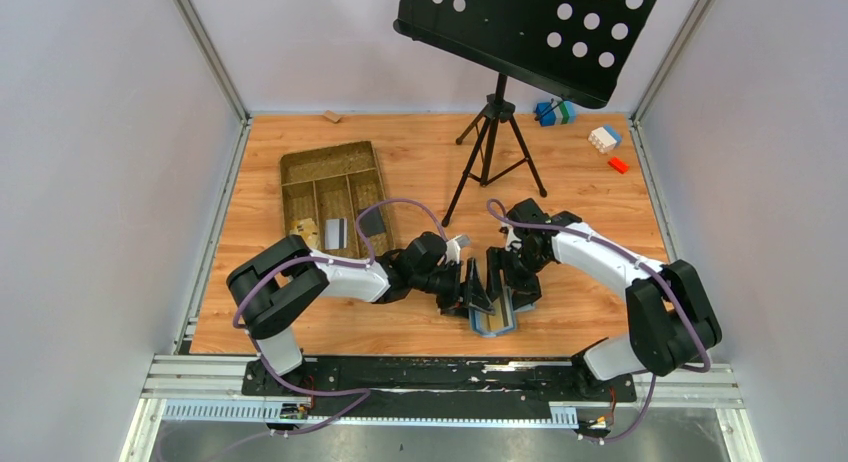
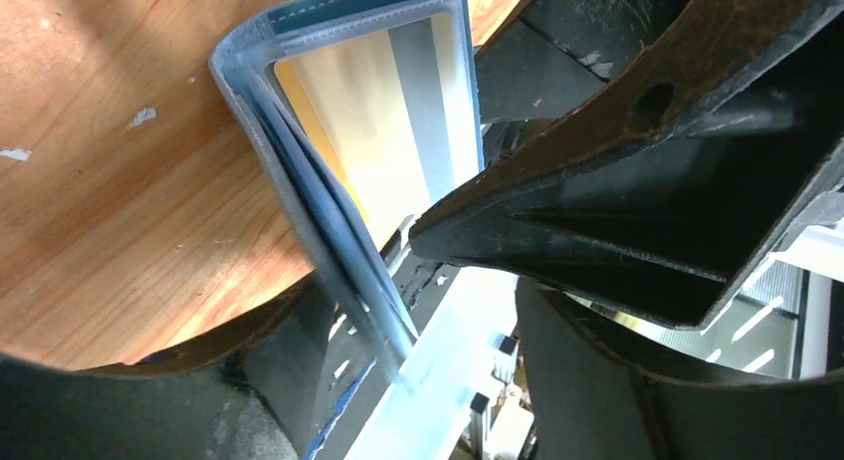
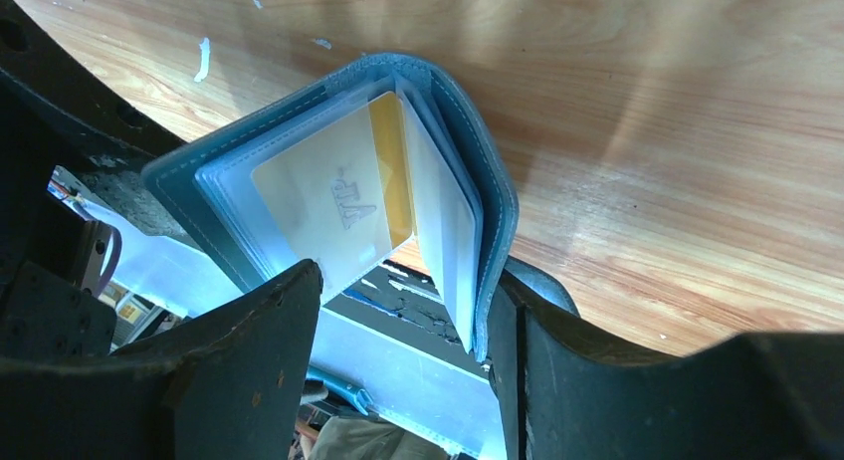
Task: Take the credit cards out of the card holder
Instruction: Remove the credit card from the card holder.
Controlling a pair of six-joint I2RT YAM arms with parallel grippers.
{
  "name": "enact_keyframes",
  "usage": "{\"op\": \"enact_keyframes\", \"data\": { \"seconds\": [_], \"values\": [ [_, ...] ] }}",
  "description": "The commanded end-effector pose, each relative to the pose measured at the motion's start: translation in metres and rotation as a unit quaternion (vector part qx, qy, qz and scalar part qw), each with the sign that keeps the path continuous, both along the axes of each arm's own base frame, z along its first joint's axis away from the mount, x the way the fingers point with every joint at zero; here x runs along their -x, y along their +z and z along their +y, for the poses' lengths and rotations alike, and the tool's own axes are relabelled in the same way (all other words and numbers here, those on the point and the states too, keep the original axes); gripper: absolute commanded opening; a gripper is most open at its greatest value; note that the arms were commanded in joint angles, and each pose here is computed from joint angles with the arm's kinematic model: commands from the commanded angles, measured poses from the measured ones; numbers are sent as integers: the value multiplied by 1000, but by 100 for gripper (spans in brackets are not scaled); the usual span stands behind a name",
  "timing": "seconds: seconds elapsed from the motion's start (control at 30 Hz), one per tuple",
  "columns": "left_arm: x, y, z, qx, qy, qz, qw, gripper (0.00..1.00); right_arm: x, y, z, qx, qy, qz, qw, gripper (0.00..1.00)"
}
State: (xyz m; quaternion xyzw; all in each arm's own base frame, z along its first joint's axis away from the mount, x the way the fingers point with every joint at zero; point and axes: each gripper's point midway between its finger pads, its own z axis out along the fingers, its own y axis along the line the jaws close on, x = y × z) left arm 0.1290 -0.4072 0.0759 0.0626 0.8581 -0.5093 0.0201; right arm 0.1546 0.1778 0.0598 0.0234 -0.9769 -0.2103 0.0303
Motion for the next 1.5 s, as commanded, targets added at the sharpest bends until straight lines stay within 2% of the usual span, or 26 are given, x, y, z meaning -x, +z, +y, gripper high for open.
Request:
{"op": "enact_keyframes", "data": {
  "seconds": [0.0, 0.1, 0.27, 0.4, 0.6, 0.8, 0.93, 1.03, 1.1, 1.17, 1.3, 1.47],
  "values": [
    [-8, 7, -3, 7, 12, -8, 1000, 69, 2, 4, 11, -34, 5, 1, 999, 62],
    [-8, 0, -1, -13, 12, -5, 1000, 60, 4, 1, 14, -42, 8, 7, 999, 62],
    [-9, -11, 7, -54, 9, -10, 998, 35, 3, -3, 13, -38, 14, 9, 999, 59],
    [-8, -22, 15, -88, 8, -8, 996, 24, 0, -4, 9, -26, 17, 2, 1000, 53],
    [-7, -29, 24, -111, 7, -6, 994, 18, -6, -3, 1, -6, 15, -12, 1000, 52],
    [-9, -32, 32, -116, 13, -4, 993, 19, -8, -5, -6, -1, 5, -16, 1000, 45],
    [-11, -32, 33, -110, 16, -2, 994, 23, -9, -5, -8, -2, 1, -19, 1000, 41],
    [-11, -29, 31, -99, 13, -5, 995, 21, -9, -6, -11, 1, 0, -19, 1000, 39],
    [-12, -25, 28, -84, 12, -7, 996, 13, -10, -8, -14, 10, -1, -21, 1000, 39],
    [-13, -20, 26, -69, 13, -10, 997, 1, -11, -8, -19, 19, -3, -25, 999, 41],
    [-17, -10, 25, -50, 20, -18, 998, 0, -22, 0, -32, 36, -14, -58, 998, 49],
    [-20, 4, 24, -33, 28, -18, 999, 0, -36, 26, -45, 54, -32, -105, 992, 50]
  ]
}}
